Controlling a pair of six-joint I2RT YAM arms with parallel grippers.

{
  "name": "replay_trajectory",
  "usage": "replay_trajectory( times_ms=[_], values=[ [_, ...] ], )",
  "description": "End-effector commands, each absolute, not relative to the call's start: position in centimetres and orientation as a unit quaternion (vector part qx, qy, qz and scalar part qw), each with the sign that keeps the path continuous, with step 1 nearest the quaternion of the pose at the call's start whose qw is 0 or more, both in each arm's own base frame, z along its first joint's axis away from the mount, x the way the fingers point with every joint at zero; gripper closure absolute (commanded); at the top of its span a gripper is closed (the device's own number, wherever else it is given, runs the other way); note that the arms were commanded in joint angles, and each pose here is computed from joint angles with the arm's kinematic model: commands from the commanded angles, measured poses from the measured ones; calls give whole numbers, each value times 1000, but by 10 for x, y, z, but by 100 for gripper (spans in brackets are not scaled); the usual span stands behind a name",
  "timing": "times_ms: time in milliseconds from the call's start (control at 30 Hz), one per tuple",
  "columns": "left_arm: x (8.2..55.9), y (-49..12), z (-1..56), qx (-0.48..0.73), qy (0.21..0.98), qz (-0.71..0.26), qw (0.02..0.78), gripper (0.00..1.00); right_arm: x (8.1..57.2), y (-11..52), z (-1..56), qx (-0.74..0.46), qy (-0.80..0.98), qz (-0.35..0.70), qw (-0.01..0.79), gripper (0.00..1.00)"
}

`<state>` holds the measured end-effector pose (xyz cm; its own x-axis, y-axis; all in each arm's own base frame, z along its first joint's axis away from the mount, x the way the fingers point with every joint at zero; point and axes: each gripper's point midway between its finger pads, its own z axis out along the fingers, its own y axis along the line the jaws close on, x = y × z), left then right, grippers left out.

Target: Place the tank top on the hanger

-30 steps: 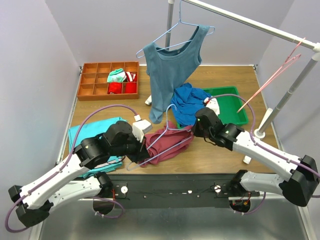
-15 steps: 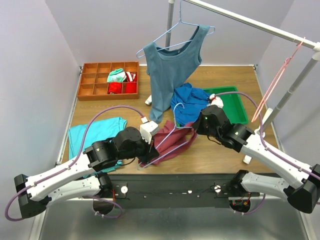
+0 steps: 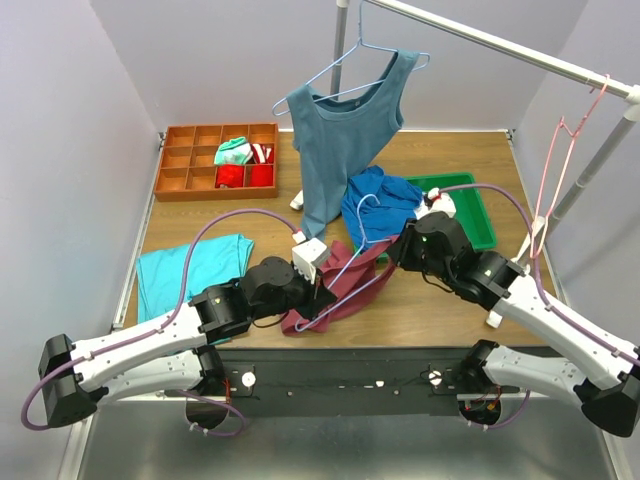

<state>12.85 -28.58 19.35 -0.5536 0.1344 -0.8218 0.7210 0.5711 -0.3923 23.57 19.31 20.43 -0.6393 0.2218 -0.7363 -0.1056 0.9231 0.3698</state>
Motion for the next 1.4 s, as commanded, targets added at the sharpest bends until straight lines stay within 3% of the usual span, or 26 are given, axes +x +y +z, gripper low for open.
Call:
replay_trajectory(
  times_ms=[0,67,200,567,967,1167,1367],
  values=[
    [143,-297,212,244,768,-398,439,100,234,190,221,7,876,192,443,51],
    [144,-296,207,244,772,-392,437,100,234,190,227,-7,871,197,450,38],
    [146,-295,197,242,780,-380,434,100,233,196,242,-32,851,222,474,31],
    [146,-310,170,264,800,-365,396,100,239,237,257,-114,821,281,483,31],
    [136,-323,168,298,796,-379,366,100,268,236,225,-105,840,204,492,33],
    [133,-325,169,307,794,-383,358,100,270,235,218,-99,841,176,502,49],
    [134,-327,174,295,794,-390,363,100,274,234,216,-93,844,146,508,93]
  ],
)
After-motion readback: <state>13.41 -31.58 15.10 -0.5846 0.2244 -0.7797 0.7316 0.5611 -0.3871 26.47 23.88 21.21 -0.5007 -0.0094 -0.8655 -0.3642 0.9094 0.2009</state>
